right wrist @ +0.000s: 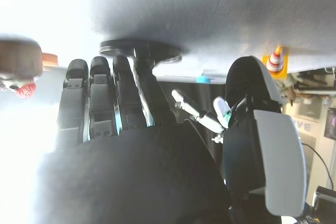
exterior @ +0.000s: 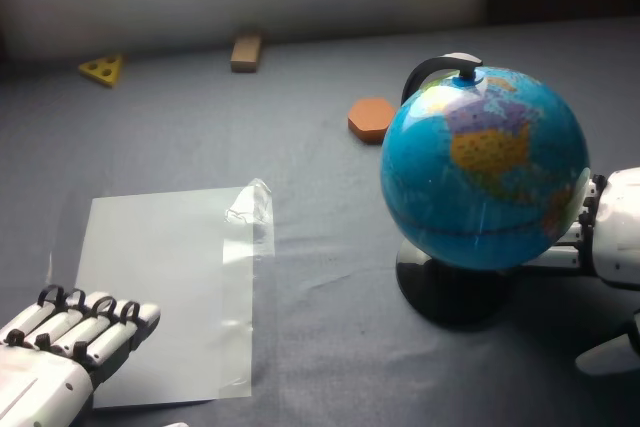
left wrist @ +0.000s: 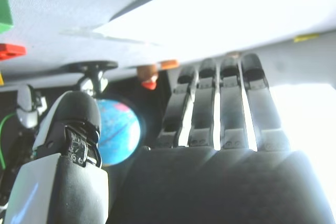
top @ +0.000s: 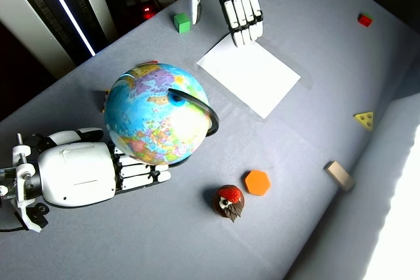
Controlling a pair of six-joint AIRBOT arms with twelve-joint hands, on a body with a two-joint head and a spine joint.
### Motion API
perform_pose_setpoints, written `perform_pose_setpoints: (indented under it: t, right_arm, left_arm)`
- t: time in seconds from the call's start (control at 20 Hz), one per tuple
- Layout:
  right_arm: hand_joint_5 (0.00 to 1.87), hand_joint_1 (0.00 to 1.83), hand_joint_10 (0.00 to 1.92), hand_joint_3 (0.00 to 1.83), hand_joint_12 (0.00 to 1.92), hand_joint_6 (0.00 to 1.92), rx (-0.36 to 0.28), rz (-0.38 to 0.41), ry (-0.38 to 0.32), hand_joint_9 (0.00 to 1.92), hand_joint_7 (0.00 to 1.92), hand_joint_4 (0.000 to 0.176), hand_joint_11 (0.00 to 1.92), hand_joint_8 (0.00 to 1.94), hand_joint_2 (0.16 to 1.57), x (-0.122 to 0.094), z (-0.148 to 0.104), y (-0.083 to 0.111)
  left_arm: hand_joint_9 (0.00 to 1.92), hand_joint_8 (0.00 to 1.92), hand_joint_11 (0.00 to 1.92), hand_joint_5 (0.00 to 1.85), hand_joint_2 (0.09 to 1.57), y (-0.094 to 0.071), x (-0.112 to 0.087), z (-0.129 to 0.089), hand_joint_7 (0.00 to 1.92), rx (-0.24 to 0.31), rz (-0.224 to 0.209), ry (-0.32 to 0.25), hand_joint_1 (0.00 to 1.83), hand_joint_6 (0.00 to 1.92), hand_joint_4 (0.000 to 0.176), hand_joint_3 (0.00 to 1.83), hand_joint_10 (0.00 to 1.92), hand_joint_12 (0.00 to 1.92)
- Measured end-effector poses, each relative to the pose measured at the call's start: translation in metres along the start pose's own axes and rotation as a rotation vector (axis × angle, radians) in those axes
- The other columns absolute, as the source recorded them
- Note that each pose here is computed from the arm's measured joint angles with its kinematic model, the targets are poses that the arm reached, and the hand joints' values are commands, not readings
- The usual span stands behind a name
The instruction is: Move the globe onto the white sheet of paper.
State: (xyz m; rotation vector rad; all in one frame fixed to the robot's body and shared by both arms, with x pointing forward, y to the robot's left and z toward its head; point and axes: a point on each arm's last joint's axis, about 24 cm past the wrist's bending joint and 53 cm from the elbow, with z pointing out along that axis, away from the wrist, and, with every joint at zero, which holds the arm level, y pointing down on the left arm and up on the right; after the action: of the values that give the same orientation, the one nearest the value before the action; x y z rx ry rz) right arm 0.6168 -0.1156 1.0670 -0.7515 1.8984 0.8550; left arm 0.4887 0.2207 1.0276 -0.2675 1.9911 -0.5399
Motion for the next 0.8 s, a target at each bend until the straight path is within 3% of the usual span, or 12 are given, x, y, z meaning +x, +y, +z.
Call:
perform_pose_setpoints:
  t: [0.35, 0.5, 0.8]
  right_arm:
    - [0.00, 0.00, 0.00, 0.00, 0.00, 0.00, -0.009, -0.016, -0.005, 0.01, 0.00, 0.000, 0.00, 0.00, 1.16, -0.005, 0.014, 0.016]
    - [0.00, 0.00, 0.00, 0.00, 0.00, 0.00, -0.011, -0.012, -0.023, 0.01, 0.00, 0.000, 0.00, 0.00, 1.16, -0.017, 0.037, 0.030]
    - [0.00, 0.00, 0.00, 0.00, 0.00, 0.00, 0.001, -0.007, -0.040, 0.01, 0.00, 0.000, 0.00, 0.00, 1.16, -0.036, 0.072, 0.046]
  left_arm:
    - [0.19, 0.00, 0.00, 0.17, 1.19, 0.005, 0.002, 0.004, 0.23, 0.010, 0.021, 0.002, 0.00, 0.00, 0.000, 0.00, 0.01, 0.70]
    - [0.21, 0.00, 0.00, 0.17, 1.19, 0.007, 0.002, 0.004, 0.24, 0.004, 0.022, 0.001, 0.00, 0.01, 0.000, 0.00, 0.01, 0.73]
    - [0.14, 0.00, 0.00, 0.06, 1.20, 0.007, 0.005, 0.004, 0.17, 0.004, 0.027, 0.014, 0.00, 0.00, 0.000, 0.00, 0.00, 0.55]
